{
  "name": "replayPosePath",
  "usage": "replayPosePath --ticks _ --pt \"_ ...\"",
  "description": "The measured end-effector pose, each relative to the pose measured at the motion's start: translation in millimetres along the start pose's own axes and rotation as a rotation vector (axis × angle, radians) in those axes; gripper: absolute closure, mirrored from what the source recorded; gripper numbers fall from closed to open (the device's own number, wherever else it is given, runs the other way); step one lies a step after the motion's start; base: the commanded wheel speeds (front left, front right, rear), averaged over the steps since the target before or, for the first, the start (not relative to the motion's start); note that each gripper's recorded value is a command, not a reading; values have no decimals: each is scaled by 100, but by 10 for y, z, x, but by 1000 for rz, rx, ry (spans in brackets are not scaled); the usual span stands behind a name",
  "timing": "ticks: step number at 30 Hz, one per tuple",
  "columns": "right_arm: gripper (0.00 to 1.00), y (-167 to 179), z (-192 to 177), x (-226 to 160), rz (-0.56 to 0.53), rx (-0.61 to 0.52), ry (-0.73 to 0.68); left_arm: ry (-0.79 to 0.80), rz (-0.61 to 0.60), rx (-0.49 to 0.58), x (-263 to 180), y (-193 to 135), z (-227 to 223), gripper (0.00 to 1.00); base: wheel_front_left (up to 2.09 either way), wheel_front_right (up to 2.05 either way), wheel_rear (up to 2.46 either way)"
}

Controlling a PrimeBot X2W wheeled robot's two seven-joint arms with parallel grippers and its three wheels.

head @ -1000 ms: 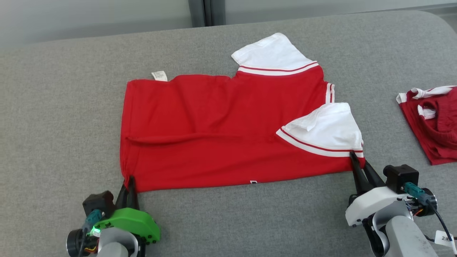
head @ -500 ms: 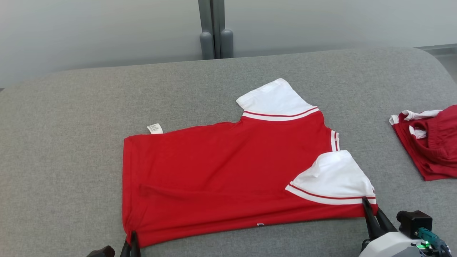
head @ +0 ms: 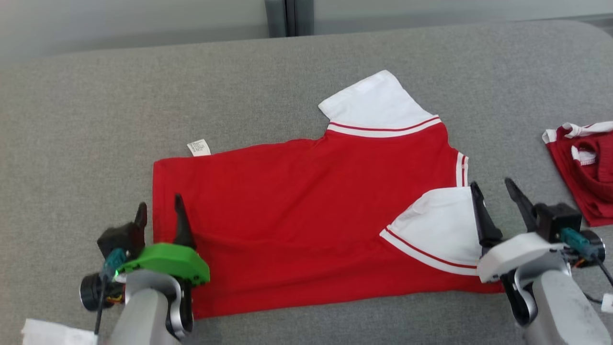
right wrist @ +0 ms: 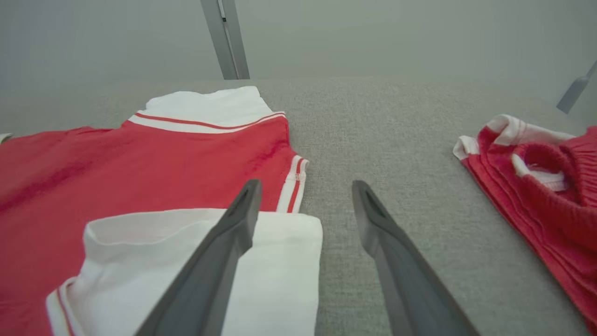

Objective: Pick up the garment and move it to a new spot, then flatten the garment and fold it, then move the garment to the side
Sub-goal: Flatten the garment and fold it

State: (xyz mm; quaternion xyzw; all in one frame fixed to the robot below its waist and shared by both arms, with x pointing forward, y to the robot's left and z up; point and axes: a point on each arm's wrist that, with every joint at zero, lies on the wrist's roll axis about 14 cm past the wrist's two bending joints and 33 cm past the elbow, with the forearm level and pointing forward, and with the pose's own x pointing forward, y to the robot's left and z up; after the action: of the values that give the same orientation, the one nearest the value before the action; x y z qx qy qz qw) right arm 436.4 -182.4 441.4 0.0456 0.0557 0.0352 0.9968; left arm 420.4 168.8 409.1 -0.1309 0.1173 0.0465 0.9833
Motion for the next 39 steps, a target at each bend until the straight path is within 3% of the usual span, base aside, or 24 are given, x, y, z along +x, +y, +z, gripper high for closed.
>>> replayPosePath --ticks 6,15,16,17,18,26,37,38,39 --pt "0 153 45 420 79 -49 -9 31 31 36 488 96 8 0 0 0 0" --pt "0 187 43 1012 149 -142 21 147 45 89 852 198 -314 0 0 0 0" --pt "0 198 66 1101 156 -152 23 158 39 89 881 197 -346 9 0 0 0" --pt "0 214 85 1189 163 -157 29 165 21 96 909 165 -370 78 0 0 0" --pt "0 247 98 1280 177 -174 41 172 6 97 930 148 -395 100 0 0 0" --pt "0 496 94 1844 237 -219 157 187 -49 117 968 127 -420 100 0 0 0" --pt "0 921 -398 2145 301 -192 378 166 -66 82 835 141 -358 100 0 0 0" --pt "19 938 -411 2170 304 -189 383 165 -62 84 827 147 -355 100 0 0 0" --pt "76 967 -424 2185 311 -196 386 164 -58 81 822 154 -354 100 0 0 0"
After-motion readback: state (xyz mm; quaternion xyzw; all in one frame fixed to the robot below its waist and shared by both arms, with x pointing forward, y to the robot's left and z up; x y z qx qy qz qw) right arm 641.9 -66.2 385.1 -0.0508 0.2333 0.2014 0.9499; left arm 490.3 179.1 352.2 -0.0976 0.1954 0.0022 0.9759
